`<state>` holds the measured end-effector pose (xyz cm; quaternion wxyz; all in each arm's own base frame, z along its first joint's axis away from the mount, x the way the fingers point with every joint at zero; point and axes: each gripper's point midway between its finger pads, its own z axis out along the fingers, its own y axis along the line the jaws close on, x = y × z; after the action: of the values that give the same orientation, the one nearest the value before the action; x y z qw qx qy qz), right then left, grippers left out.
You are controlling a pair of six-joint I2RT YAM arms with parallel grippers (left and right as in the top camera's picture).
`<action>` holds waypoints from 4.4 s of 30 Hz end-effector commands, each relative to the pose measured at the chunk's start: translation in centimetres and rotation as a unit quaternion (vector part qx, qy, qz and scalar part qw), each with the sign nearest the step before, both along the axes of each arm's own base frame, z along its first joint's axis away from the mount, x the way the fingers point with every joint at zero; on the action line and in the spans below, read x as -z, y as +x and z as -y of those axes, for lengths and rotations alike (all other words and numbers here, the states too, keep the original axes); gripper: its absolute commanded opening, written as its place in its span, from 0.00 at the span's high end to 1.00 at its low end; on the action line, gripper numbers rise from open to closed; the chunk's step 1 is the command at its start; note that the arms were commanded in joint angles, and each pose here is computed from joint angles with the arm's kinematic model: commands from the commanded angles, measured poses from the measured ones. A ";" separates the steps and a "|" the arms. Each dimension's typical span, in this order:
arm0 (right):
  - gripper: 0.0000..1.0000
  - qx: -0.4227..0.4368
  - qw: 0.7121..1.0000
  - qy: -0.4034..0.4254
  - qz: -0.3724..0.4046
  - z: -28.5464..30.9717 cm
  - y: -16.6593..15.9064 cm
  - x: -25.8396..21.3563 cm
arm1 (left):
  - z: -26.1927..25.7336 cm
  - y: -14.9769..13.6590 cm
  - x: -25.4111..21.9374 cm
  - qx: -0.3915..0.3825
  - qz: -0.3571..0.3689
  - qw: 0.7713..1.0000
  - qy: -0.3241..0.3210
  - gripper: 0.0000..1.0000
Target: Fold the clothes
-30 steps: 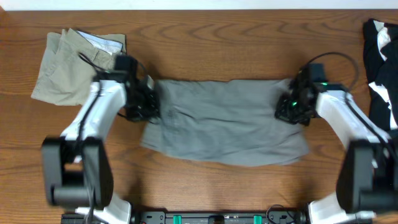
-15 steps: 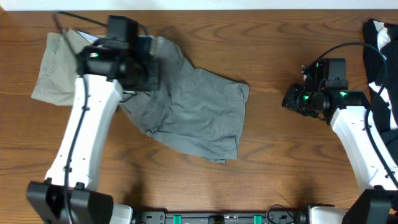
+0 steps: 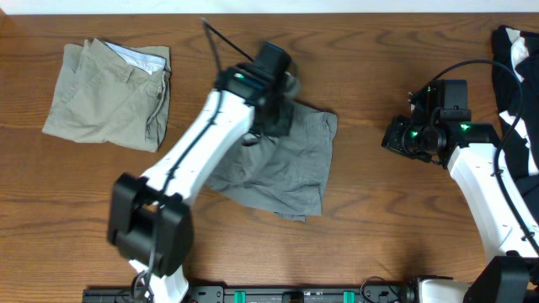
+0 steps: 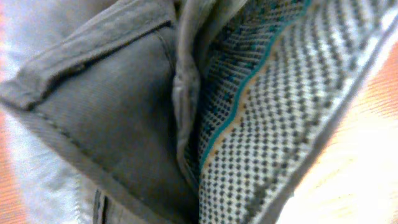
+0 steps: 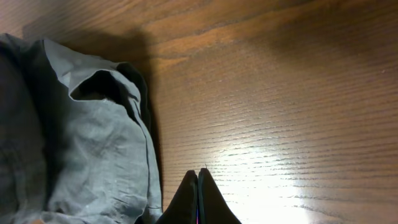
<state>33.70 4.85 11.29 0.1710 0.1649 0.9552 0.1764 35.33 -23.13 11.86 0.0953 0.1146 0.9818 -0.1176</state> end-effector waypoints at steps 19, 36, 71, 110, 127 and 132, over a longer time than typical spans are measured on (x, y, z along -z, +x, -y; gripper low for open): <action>0.98 -0.138 0.989 0.000 0.053 -3.0 0.0 -1.1 | -6.0 1.1 -6.7 -0.092 0.095 0.990 0.049 0.79; 0.99 -0.343 0.910 0.076 0.220 -17.0 5.4 0.6 | -5.9 -3.5 3.6 -0.075 -0.096 0.991 -0.053 0.83; 0.96 -0.329 0.931 0.107 0.116 -11.7 0.6 -1.3 | -4.0 -2.8 5.4 -0.059 -0.075 0.989 -0.112 0.83; 0.99 -0.334 0.934 -0.001 -0.124 -10.8 -6.8 7.9 | -3.1 -4.8 8.7 -0.088 -0.092 0.985 -0.115 0.77; 0.99 -0.207 0.963 -0.141 -0.095 -5.4 -4.8 4.1 | -4.5 -4.0 4.2 -0.086 -0.062 0.986 -0.131 0.66; 0.99 -0.215 0.973 -0.074 0.037 -8.4 -1.8 -0.9 | -5.6 -3.4 1.6 -0.099 -0.032 0.983 -0.149 0.45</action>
<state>31.13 11.95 10.12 0.1465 -0.0636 0.9820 0.1011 31.02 -17.71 7.79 0.0612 -0.0071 0.9686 -0.2410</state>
